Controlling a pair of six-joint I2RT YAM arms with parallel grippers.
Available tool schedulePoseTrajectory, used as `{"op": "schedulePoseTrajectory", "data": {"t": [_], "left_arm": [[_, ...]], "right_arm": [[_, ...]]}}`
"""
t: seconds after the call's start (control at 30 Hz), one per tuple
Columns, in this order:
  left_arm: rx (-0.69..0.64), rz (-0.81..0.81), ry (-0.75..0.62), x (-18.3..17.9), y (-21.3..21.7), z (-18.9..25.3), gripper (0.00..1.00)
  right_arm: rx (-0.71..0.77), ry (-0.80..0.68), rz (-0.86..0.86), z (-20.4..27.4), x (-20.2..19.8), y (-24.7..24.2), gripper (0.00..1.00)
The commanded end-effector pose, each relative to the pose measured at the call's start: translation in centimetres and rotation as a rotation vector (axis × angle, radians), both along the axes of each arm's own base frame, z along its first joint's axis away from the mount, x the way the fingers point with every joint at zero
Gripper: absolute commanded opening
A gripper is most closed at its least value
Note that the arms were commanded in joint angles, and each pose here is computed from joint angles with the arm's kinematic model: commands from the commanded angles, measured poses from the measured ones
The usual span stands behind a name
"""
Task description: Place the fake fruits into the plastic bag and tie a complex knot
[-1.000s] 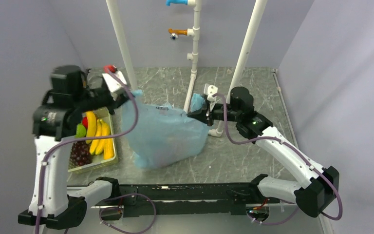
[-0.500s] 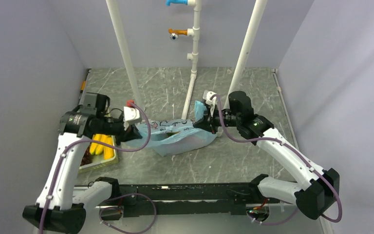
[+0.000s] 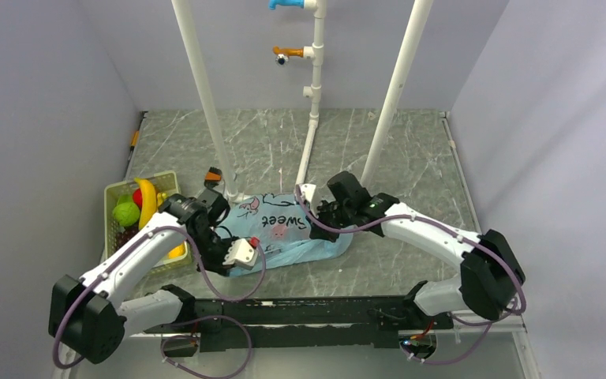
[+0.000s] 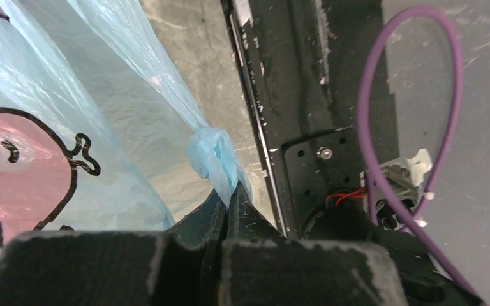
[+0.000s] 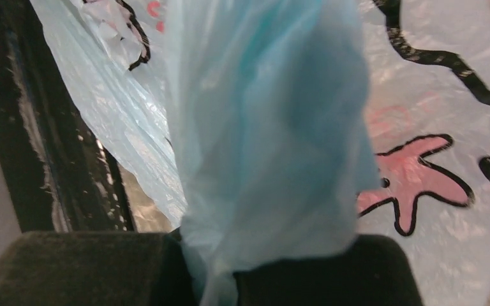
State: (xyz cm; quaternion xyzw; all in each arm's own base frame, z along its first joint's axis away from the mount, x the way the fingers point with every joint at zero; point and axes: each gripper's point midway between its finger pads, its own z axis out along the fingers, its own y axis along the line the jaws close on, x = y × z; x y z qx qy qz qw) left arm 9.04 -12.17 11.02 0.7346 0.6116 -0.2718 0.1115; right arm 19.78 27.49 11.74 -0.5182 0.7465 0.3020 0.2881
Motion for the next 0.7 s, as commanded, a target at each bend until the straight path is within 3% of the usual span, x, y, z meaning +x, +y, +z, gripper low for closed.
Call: {"op": "schedulePoseTrajectory", "data": {"t": [0.0,0.2,0.47,0.5,0.57,0.67], "left_arm": [[0.065,-0.058,-0.048,1.3,0.8,-2.3,0.00],[0.035,-0.074,-0.076,1.4,0.4,-2.0,0.00],[-0.334,0.041,-0.183,1.9,-4.9,11.7,0.00],[-0.373,0.058,-0.203,2.3,-5.4,12.9,0.00],[-0.419,0.080,-0.219,2.7,-6.1,14.5,0.00],[-0.421,0.076,-0.225,3.4,-6.4,15.2,0.00]], "right_arm": [[-0.172,-0.056,-0.037,-3.7,1.4,-1.6,0.00],[-0.228,-0.021,-0.006,-4.8,1.5,-1.6,0.00],[0.066,-0.101,0.097,7.4,0.1,1.7,0.00],[0.088,-0.121,0.106,8.3,0.0,1.9,0.05],[0.123,-0.148,0.125,9.7,0.0,2.4,0.10],[0.175,-0.188,0.137,11.4,0.3,3.1,0.07]]}}
